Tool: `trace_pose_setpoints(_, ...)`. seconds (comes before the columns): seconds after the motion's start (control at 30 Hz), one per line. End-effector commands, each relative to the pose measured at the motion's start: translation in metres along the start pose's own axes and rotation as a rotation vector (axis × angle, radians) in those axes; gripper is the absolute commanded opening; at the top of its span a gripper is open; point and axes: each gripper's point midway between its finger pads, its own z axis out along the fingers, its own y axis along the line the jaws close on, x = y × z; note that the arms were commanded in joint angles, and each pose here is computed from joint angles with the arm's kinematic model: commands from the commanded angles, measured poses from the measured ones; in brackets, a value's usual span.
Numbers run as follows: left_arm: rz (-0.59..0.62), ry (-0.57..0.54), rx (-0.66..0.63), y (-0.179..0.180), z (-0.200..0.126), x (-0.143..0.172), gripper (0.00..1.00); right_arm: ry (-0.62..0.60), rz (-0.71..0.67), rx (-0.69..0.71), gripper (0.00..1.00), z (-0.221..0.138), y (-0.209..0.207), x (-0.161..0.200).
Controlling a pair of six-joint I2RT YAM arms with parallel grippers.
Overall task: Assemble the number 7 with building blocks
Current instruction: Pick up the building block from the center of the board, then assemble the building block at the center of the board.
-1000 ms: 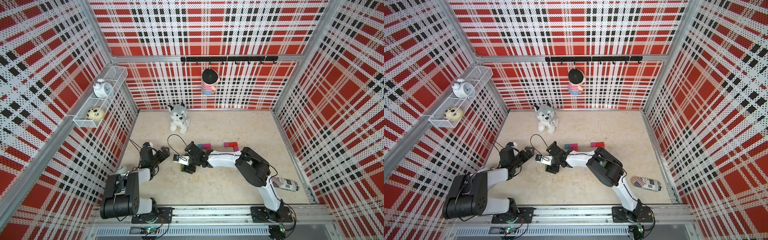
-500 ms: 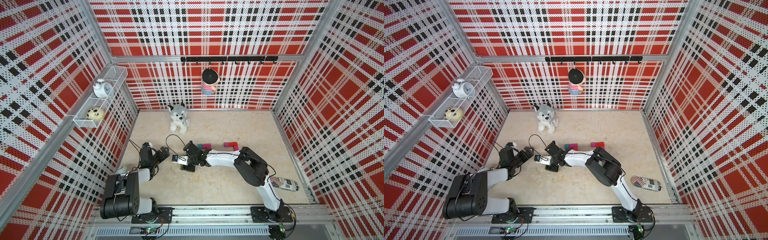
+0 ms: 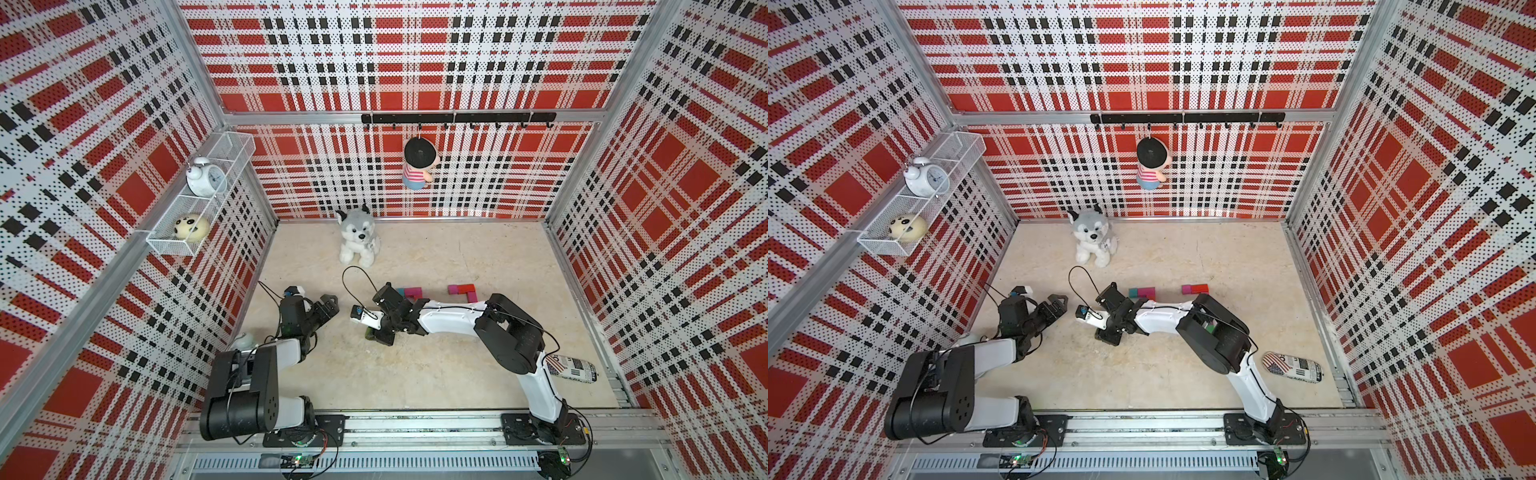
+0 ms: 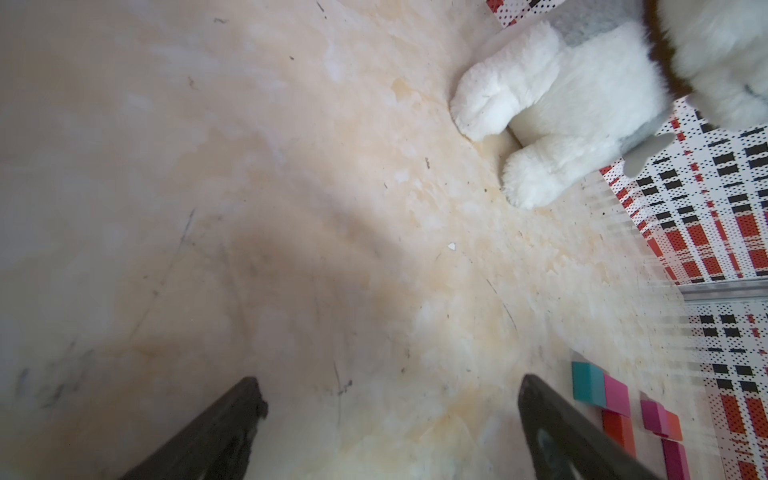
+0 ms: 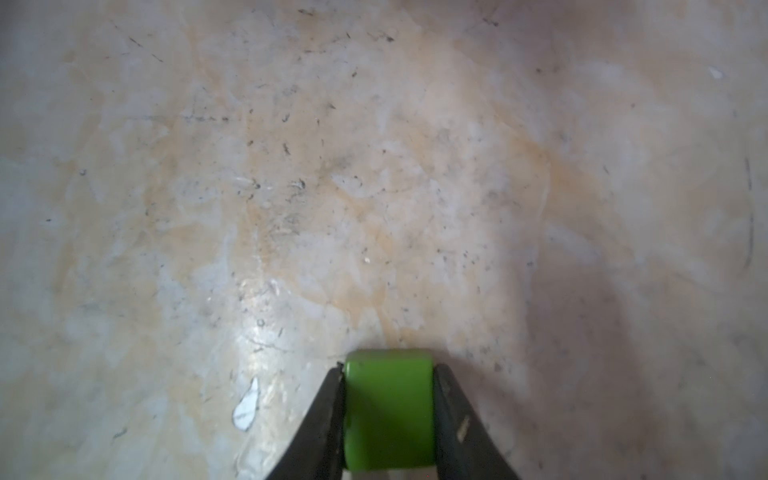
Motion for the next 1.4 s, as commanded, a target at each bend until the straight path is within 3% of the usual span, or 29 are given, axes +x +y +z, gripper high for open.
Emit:
trace_pose_setpoints(0.0,0.052,-0.035,0.020,-0.019,0.001,-0.004,0.98,-0.113,0.161,0.092,0.16,-0.043,-0.014,-0.032)
trace_pose_setpoints(0.13,0.105,-0.014,0.033,-0.043,0.012,0.007,0.98,-0.156,0.311,0.192,0.15,-0.078,-0.022,-0.026)
trace_pose_setpoints(0.33,0.181,0.034,0.059,-0.070,0.023,0.033,0.98,-0.126,0.669,0.358,0.11,-0.118,-0.028,0.029)
trace_pose_setpoints(0.57,0.220,0.092,0.105,-0.083,0.027,0.056,0.98,-0.084,0.933,0.513,0.10,-0.133,-0.011,0.074)
trace_pose_setpoints(0.87,0.244,0.119,0.124,-0.090,0.028,0.069,0.98,0.024,1.055,0.679,0.13,-0.128,-0.004,0.113)
trace_pose_setpoints(1.1,0.245,0.123,0.119,-0.089,0.029,0.070,0.98,0.061,1.071,0.759,0.17,-0.130,-0.011,0.130)
trace_pose_setpoints(1.37,0.245,0.117,0.117,-0.088,0.027,0.069,0.98,0.098,1.067,0.716,0.21,-0.104,-0.014,0.133)
